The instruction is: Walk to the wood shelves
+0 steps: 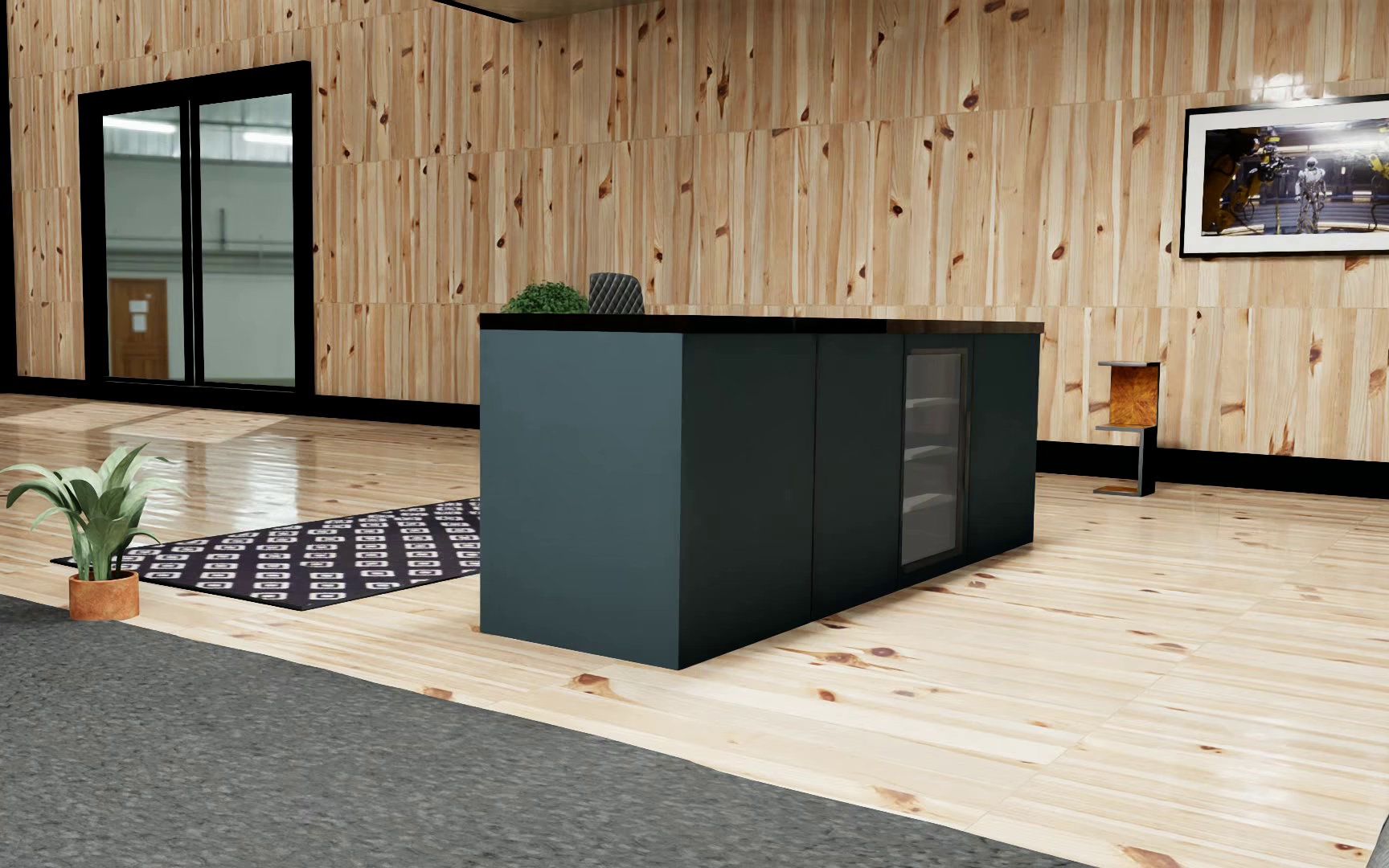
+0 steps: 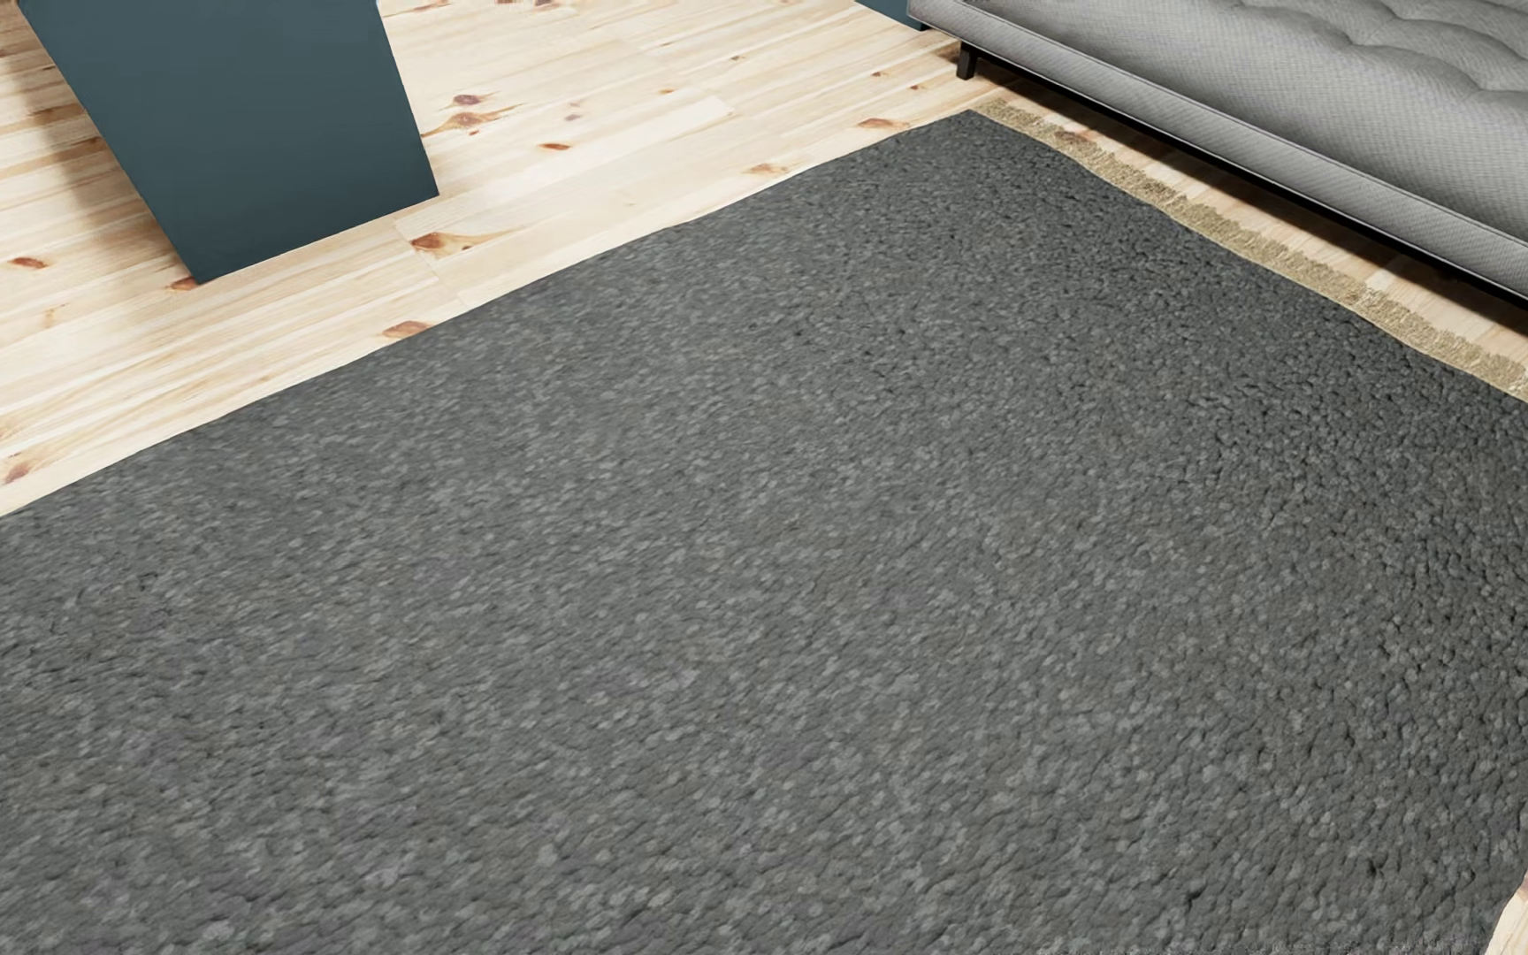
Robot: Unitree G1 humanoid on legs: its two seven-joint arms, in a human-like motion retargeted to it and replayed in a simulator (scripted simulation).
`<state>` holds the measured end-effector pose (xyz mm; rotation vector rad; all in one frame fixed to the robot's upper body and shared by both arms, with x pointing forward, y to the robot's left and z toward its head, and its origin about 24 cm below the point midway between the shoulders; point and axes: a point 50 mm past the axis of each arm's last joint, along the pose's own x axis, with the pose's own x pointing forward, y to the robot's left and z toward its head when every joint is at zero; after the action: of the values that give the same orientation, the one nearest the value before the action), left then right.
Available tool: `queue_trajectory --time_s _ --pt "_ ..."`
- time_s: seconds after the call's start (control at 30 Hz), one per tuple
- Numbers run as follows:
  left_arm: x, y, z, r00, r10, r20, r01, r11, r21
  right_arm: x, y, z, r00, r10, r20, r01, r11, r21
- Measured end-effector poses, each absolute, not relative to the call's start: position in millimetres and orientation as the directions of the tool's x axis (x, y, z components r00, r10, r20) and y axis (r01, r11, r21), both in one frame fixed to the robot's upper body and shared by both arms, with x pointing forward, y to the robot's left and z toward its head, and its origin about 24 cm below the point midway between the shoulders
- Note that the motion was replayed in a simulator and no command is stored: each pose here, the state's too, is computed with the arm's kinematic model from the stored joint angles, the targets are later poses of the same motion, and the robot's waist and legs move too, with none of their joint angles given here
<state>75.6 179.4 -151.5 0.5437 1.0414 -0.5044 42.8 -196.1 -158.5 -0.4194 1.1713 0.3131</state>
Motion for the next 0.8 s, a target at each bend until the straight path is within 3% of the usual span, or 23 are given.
queue_trajectory --time_s 0.23,0.33,0.37,0.4,0.47,0.57,0.67,0.8 --pt "119 182 -143 0.51 -0.111 -0.853 0.578 0.778 0.244 -6 -217 -164 0.2 -0.054 -0.978 -0.459 0.877 -0.142" --pt "111 179 -146 0.474 -0.134 -0.871 0.645 0.725 0.24 -12 -222 -164 0.176 -0.074 -0.982 -0.456 0.877 -0.148" --pt "104 185 -151 0.456 -0.089 -0.885 0.589 0.776 0.225 -15 -222 -164 0.166 -0.078 -0.983 -0.448 0.882 -0.146" --pt "90 179 -155 0.409 -0.112 -0.906 0.646 0.736 0.201 -17 -226 -162 0.169 -0.081 -0.982 -0.458 0.876 -0.151" --pt "63 183 -160 0.347 -0.099 -0.933 0.654 0.739 0.165 -17 -221 -165 0.15 -0.073 -0.986 -0.474 0.87 -0.136" --pt "44 184 -162 0.303 -0.1 -0.948 0.664 0.736 0.135 11 -213 -164 0.24 -0.041 -0.97 -0.467 0.871 -0.153" --pt "28 191 -161 0.297 -0.065 -0.953 0.578 0.807 0.125 44 -204 -158 0.358 0.0 -0.934 -0.448 0.878 -0.171" --pt "9 192 -161 0.252 -0.073 -0.965 0.609 0.787 0.099 98 -210 -140 0.515 0.02 -0.857 -0.458 0.852 -0.256"
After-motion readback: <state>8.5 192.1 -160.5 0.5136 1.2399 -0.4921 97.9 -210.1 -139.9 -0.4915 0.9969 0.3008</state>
